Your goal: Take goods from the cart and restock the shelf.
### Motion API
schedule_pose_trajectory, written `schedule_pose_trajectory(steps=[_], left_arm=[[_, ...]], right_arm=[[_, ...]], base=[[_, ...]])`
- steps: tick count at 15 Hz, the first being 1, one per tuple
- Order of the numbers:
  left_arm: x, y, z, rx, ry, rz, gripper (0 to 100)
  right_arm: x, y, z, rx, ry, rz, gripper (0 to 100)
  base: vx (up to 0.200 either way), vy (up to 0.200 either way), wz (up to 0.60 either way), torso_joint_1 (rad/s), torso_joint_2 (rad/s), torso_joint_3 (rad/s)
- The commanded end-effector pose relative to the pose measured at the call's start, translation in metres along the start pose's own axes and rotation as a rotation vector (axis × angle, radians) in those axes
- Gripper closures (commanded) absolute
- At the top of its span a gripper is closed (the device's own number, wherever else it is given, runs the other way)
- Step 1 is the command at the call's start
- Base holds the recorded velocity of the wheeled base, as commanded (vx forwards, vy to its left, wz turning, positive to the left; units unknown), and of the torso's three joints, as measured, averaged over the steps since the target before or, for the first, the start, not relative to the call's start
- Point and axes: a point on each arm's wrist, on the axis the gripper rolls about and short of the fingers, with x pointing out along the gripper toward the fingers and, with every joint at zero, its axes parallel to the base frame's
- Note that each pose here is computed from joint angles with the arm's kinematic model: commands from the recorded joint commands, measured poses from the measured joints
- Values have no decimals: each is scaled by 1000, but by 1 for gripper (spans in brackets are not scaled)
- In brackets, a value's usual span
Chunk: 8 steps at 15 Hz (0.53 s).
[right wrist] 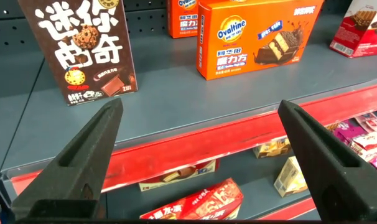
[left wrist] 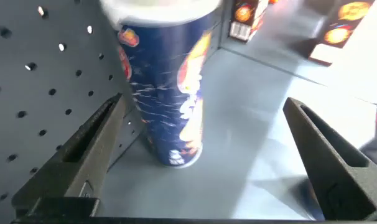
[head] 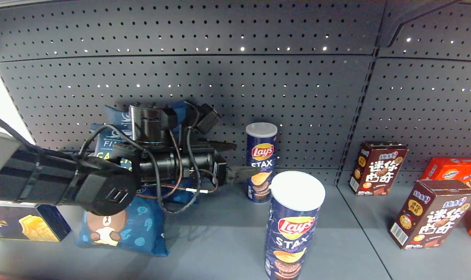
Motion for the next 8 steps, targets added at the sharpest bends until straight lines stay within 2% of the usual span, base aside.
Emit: schedule_pose_trajectory(steps=[1,3,4,6,7,8], left_arm=[[-29,-11,19,29,-46,63,0],[-29,-21,25,38,-42,247,0],[-28,-29,28,43,-45,307,0],[-31,-42,29,55,-32,352,0],[-33,-43,29,62,-23,366,0],[-35,-42,26,102,24,432,0]], right_arm=[[0,0,0,-2,1,0,0],[0,0,0,-1,1,2,0],[0,0,0,-2,1,2,0],[0,0,0,-2,1,2,0],[0,0,0,-2,1,2,0],[0,0,0,-2,0,0,0]], base=[[0,0,0,0,0,0],[0,0,0,0,0,0],[0,0,0,0,0,0],[0,0,0,0,0,0],[0,0,0,0,0,0],[0,0,0,0,0,0]])
